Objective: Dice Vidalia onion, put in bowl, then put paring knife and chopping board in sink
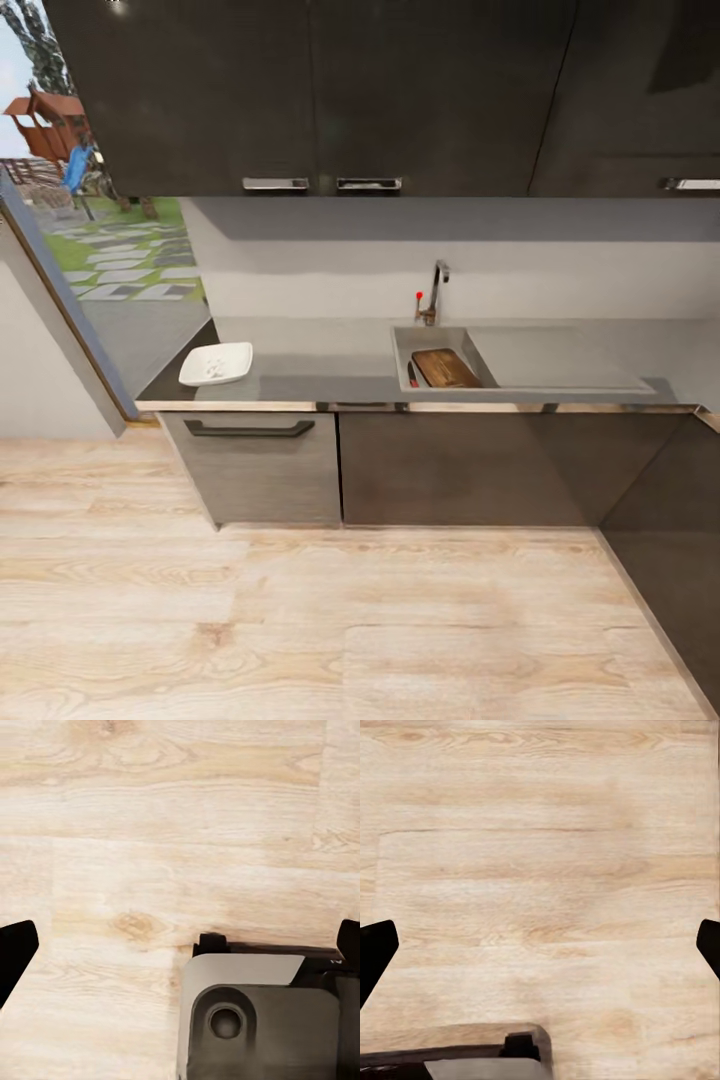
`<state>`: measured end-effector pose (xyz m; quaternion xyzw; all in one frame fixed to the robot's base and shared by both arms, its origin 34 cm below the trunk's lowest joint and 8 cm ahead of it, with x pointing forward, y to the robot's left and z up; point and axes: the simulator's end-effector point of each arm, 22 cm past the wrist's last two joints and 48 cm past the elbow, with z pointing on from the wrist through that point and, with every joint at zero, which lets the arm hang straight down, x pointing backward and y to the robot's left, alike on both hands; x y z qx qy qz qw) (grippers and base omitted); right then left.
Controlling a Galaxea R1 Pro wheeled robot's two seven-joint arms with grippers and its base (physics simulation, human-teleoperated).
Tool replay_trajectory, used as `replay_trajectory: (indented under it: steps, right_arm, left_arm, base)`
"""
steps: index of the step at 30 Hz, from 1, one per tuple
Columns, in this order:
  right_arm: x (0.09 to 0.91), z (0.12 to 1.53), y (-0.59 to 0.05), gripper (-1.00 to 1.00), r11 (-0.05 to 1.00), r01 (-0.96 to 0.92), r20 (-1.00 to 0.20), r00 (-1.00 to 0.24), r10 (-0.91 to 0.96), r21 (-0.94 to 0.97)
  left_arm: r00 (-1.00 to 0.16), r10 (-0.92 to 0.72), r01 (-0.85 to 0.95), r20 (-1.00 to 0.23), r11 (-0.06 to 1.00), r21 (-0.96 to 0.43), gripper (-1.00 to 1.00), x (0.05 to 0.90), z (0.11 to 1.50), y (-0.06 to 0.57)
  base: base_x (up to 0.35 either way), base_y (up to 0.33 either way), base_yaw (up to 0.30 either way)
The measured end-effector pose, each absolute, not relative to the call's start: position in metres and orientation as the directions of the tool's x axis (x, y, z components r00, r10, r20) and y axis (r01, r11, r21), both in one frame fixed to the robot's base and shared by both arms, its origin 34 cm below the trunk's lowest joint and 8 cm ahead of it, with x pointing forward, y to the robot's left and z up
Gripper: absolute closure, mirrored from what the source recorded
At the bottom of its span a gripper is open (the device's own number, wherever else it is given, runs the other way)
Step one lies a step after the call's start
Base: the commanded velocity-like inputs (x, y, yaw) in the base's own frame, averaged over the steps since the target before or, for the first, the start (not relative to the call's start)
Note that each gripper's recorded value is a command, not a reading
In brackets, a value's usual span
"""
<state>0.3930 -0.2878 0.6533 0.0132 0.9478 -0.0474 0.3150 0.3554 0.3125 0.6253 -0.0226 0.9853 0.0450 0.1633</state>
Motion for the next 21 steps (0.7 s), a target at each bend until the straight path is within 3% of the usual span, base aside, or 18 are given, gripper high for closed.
replay_trajectory:
  steps: [5,12,21]
  right_arm:
    - [0.340,0.634,-0.289,-1.00,0.995,0.040,-0.468,-0.884,-0.005,-0.087]
    - [0.280,0.615,-0.288,-1.00,0.996,0.019,-0.227,-0.974,-0.002,-0.090]
    - [0.257,0.613,-0.282,-1.00,0.996,0.015,-0.160,-0.987,0.001,-0.084]
  left_arm:
    - [-0.964,-0.036,-0.063,-0.263,0.993,0.095,-1.00,0.335,0.622,0.322]
    - [-0.997,-0.064,-0.059,0.043,0.993,0.098,-1.00,0.264,0.617,0.323]
    - [-0.995,-0.067,-0.059,0.068,0.992,0.109,-1.00,0.255,0.619,0.331]
  base:
    - [0.000,0.000,0.000]
    - [0.000,0.000,0.000]
    - [0.000,0.000,0.000]
